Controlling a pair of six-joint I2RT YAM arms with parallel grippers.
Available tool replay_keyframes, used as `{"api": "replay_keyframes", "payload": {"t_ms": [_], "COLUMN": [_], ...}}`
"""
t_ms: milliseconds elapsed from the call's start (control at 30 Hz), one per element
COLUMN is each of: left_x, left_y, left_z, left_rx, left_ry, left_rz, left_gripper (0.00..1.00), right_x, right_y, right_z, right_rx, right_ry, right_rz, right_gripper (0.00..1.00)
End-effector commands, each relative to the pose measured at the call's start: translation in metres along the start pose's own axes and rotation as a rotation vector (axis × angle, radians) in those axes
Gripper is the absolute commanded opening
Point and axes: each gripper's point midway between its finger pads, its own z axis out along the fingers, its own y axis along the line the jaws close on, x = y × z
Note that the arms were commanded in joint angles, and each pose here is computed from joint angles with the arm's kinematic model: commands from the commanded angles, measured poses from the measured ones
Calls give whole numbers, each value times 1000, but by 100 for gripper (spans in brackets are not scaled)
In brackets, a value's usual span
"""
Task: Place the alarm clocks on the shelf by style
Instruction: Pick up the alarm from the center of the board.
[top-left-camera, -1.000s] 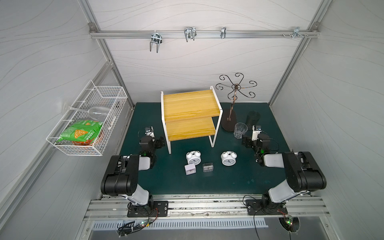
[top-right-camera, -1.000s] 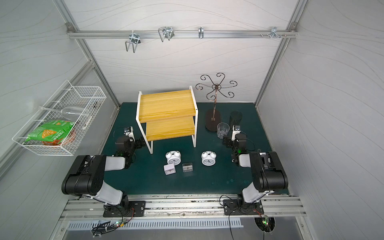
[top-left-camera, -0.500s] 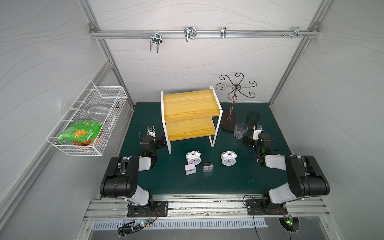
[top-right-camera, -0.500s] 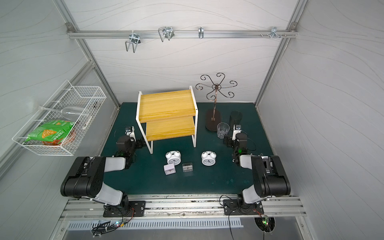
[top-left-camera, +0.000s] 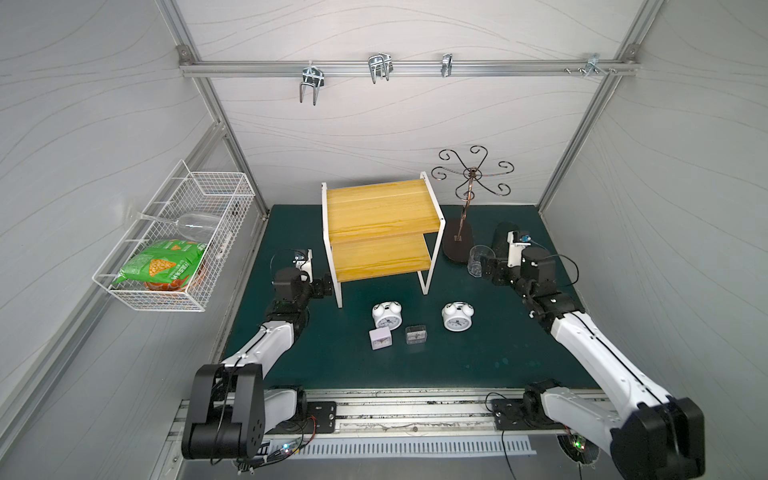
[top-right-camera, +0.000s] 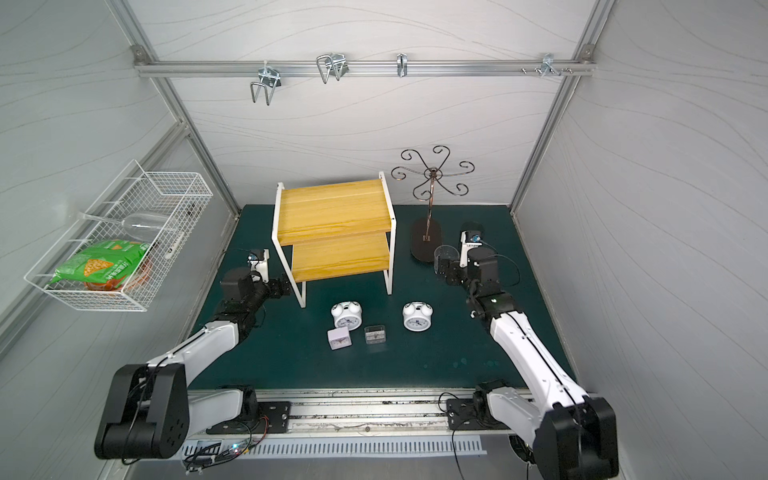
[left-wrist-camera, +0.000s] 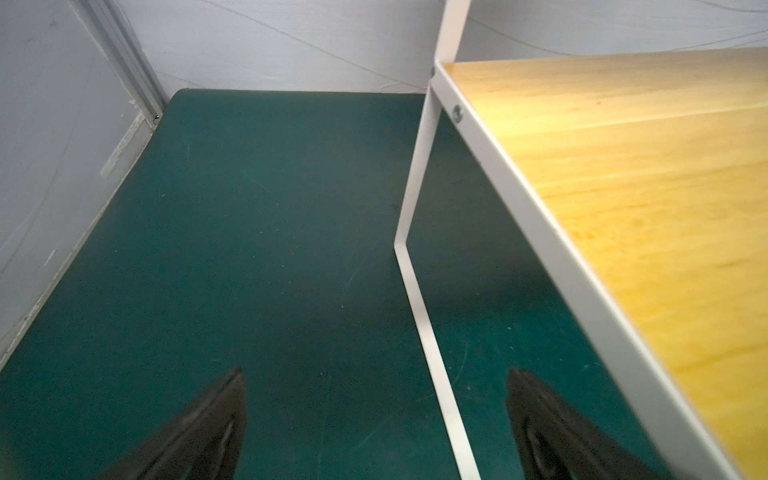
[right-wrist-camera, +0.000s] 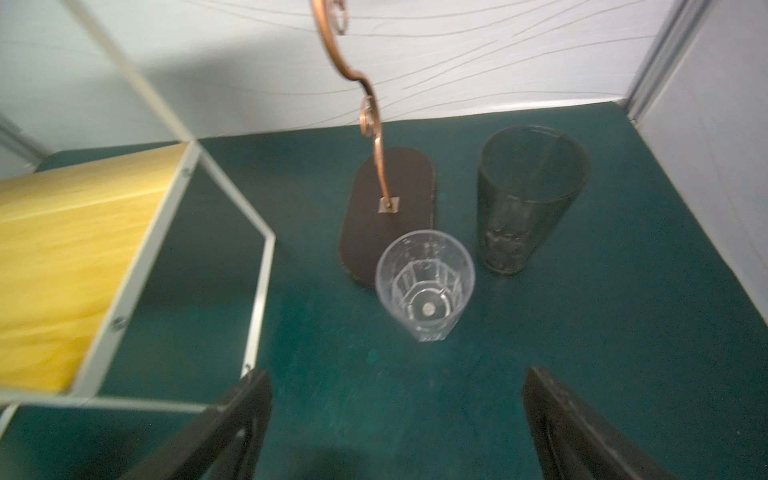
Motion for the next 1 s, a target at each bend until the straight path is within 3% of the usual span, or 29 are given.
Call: {"api": "replay_keyframes", "payload": {"t_ms": [0,167,267,600,867,967], "left_x": [-12,-14,-10,-8,-32,-33], "left_y": [-6,-7,-15,-71,-127,-139], "left_z": [-17,-44,-55,-119,-178,-187], "left_rx": [54,73,119,433,758,810], "left_ry": [21,50,134,256,234,239], "left_rz": [25,54,71,143,31,38], "left_gripper": [99,100,99,99,99,99], "right_x": [28,45,58,97,142,153], "right_y": [6,31,47,67,92,97], "right_z": [-24,-43,-49,-72,-63,-57], "right_rx": [19,-38,-68,-38,-96,-95], "right_ry": [134,218,258,246,274,253], "right_rz": [31,62,82,73,73,83], "right_gripper": [99,99,99,99,99,99]}}
